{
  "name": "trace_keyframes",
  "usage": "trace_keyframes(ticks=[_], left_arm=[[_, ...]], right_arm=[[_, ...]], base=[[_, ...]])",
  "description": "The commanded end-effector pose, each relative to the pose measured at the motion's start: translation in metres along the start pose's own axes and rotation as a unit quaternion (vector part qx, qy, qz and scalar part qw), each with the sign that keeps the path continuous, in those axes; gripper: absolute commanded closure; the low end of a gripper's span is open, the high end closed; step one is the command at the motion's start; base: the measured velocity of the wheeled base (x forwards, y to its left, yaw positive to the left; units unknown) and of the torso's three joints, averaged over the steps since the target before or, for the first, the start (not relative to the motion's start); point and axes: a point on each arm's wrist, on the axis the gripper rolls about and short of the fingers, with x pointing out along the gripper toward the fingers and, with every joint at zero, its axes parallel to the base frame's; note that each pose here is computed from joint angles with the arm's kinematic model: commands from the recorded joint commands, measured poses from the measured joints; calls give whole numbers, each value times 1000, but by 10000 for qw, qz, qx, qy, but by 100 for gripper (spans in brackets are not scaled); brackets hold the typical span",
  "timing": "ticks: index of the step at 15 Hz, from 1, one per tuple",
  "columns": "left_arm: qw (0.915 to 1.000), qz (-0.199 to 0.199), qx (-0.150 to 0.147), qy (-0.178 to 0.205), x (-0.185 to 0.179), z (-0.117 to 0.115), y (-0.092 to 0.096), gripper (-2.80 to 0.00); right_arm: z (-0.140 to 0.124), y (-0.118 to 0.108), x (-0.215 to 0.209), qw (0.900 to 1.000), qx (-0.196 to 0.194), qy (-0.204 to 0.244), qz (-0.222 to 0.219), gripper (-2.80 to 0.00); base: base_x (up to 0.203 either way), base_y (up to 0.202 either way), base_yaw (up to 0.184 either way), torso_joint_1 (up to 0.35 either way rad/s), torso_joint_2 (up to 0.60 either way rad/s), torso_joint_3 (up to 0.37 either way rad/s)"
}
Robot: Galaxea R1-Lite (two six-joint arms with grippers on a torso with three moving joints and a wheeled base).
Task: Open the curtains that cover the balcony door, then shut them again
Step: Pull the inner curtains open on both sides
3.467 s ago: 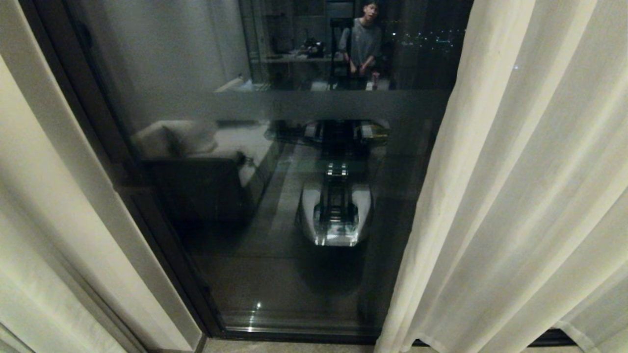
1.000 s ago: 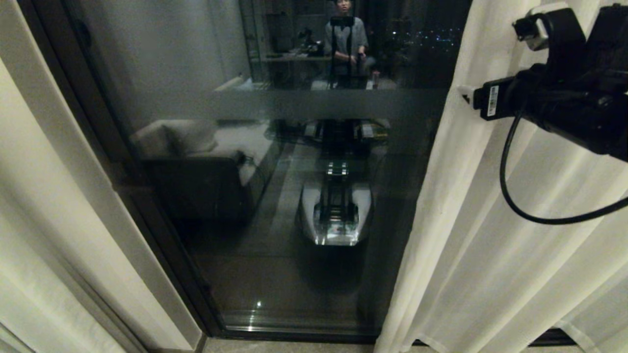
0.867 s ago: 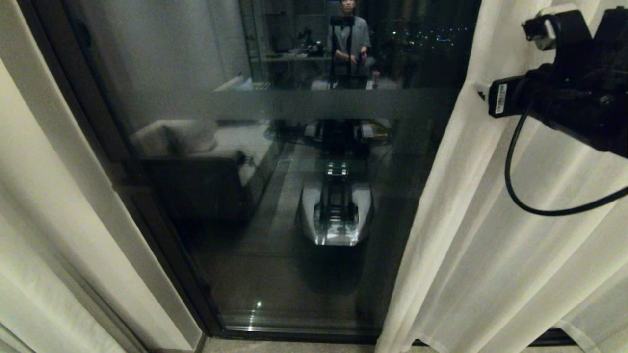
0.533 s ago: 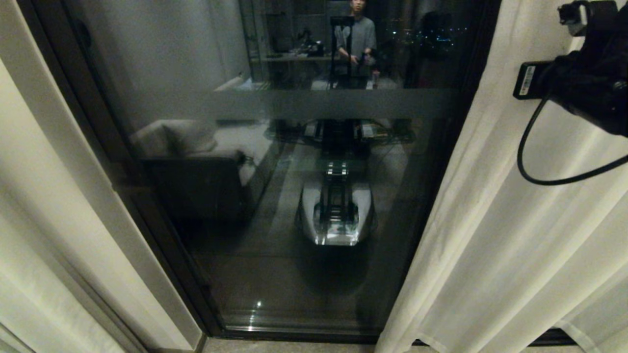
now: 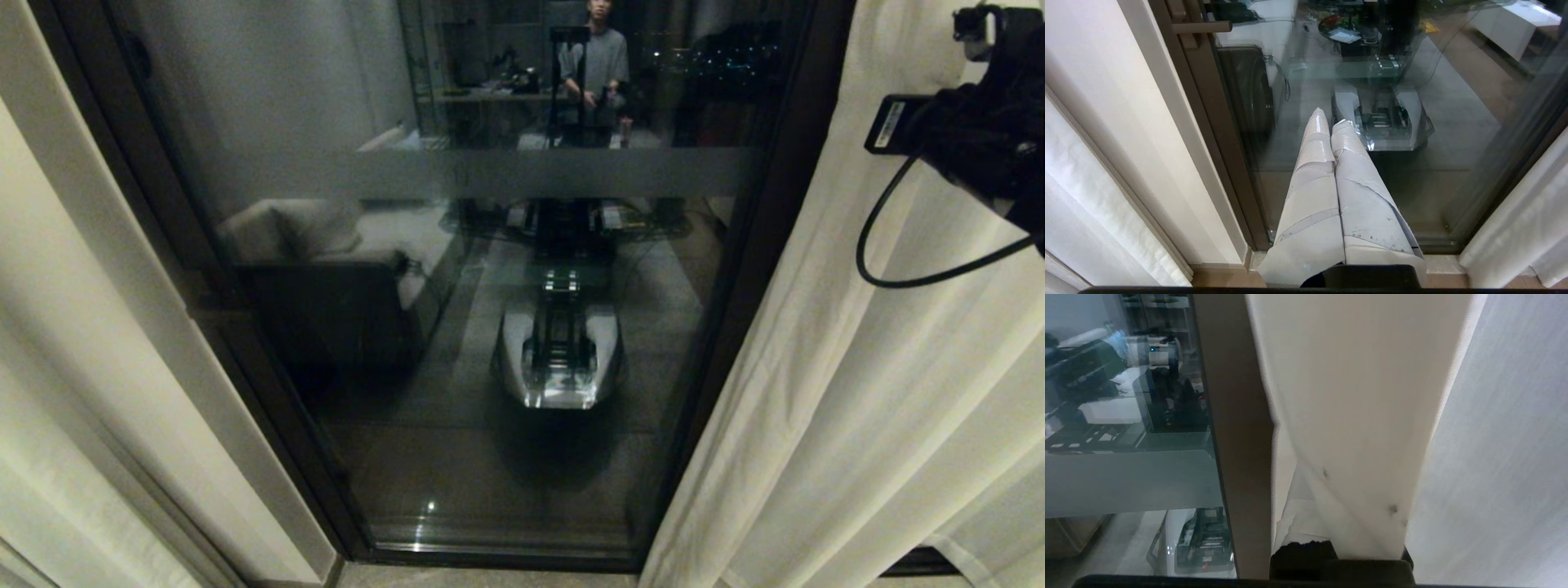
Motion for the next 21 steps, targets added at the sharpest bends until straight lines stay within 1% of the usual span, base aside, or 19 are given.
trace_keyframes(ticks=[1,7,9,10,13,16,21], left_arm=[[10000,0,3,0,0,0,0,0],[10000,0,3,-4,0,0,0,0],[10000,0,3,-4,0,0,0,0],[10000,0,3,-4,0,0,0,0],[10000,0,3,-4,0,0,0,0],[10000,0,3,-11,0,0,0,0],[10000,0,2,-10,0,0,0,0]], right_arm=[[1,0,0,10000,-1,-31,-11,0],[11,-3,-6,9997,12,-225,-51,0],[11,-6,-6,9997,1,-216,-109,0],[9,-12,-6,9996,-31,-179,-209,0],[5,-22,-4,9993,-72,-126,-333,0],[7,-27,-5,9991,-82,-153,-395,0],[8,-29,-6,9989,-76,-169,-419,0]], base=[[0,0,0,0,0,0],[0,0,0,0,0,0],[0,0,0,0,0,0],[0,0,0,0,0,0],[0,0,0,0,0,0],[0,0,0,0,0,0],[0,0,0,0,0,0]])
